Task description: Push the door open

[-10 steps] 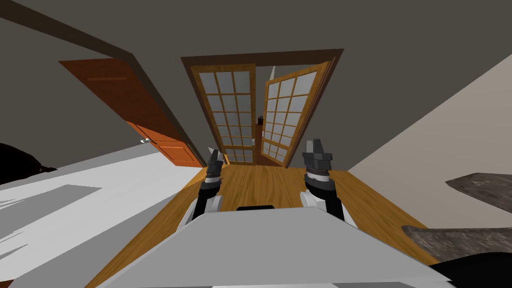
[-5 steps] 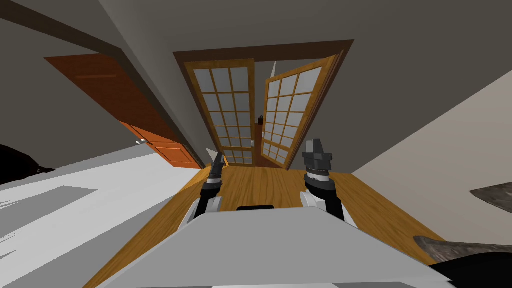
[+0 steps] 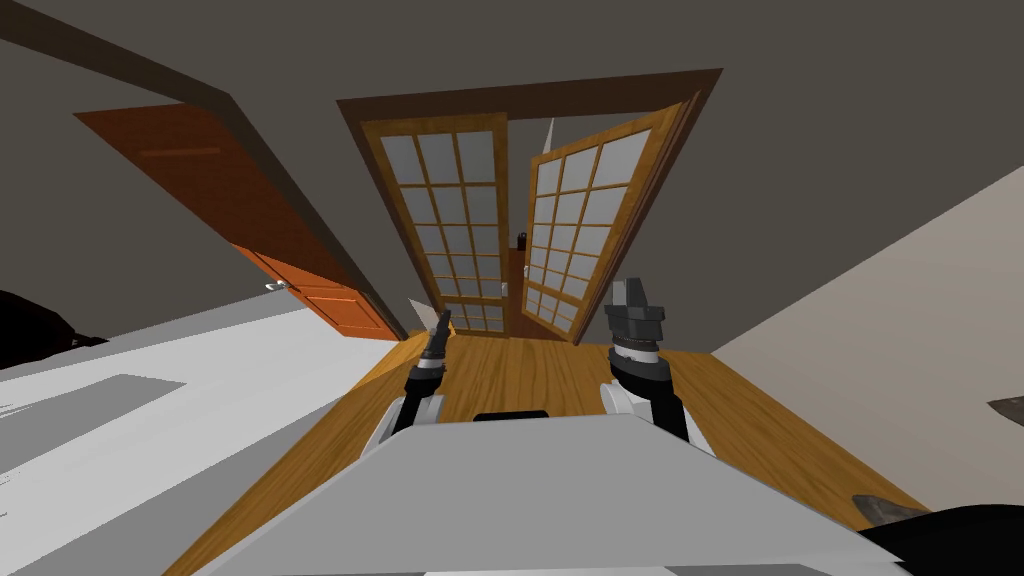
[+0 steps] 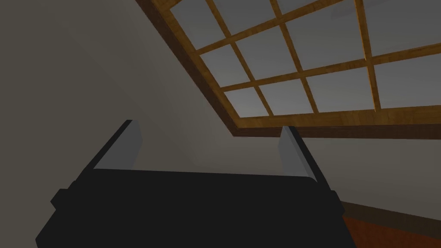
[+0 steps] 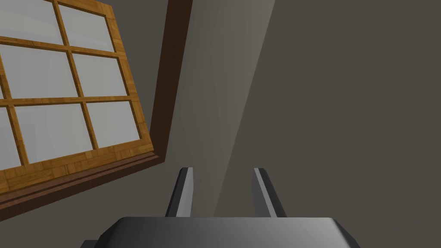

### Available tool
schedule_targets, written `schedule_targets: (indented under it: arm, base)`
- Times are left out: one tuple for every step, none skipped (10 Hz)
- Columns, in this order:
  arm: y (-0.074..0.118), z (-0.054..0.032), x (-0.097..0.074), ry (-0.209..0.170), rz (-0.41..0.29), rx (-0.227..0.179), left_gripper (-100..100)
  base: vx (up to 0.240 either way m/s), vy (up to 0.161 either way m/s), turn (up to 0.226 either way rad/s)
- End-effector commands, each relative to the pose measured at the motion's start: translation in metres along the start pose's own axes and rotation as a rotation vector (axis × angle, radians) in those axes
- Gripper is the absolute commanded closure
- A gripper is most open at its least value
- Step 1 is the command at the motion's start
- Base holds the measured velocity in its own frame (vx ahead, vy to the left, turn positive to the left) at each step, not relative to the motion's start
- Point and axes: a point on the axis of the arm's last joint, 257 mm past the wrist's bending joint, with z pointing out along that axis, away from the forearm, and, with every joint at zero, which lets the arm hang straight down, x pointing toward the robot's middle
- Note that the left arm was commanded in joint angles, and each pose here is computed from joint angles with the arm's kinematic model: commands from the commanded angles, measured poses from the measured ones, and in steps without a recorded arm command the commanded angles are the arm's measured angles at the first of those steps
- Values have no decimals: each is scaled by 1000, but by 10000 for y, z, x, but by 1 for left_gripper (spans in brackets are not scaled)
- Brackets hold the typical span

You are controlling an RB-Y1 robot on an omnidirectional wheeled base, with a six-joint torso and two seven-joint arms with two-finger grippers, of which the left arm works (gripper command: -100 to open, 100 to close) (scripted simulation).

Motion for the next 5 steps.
schedule_targets:
  arm:
    - [90,-38,36,14,37,-11,-100]
    - [144,-57,61,23,58,-17,-100]
    - [199,-76,86,31,80,-24,-100]
    - [254,-97,111,40,102,-31,-100]
    - [308,-118,136,49,124,-38,-100]
  base:
    - [104,-47,16]
    - [94,-50,15]
    - [103,-51,15]
    - [101,-44,17]
    - [106,-47,11]
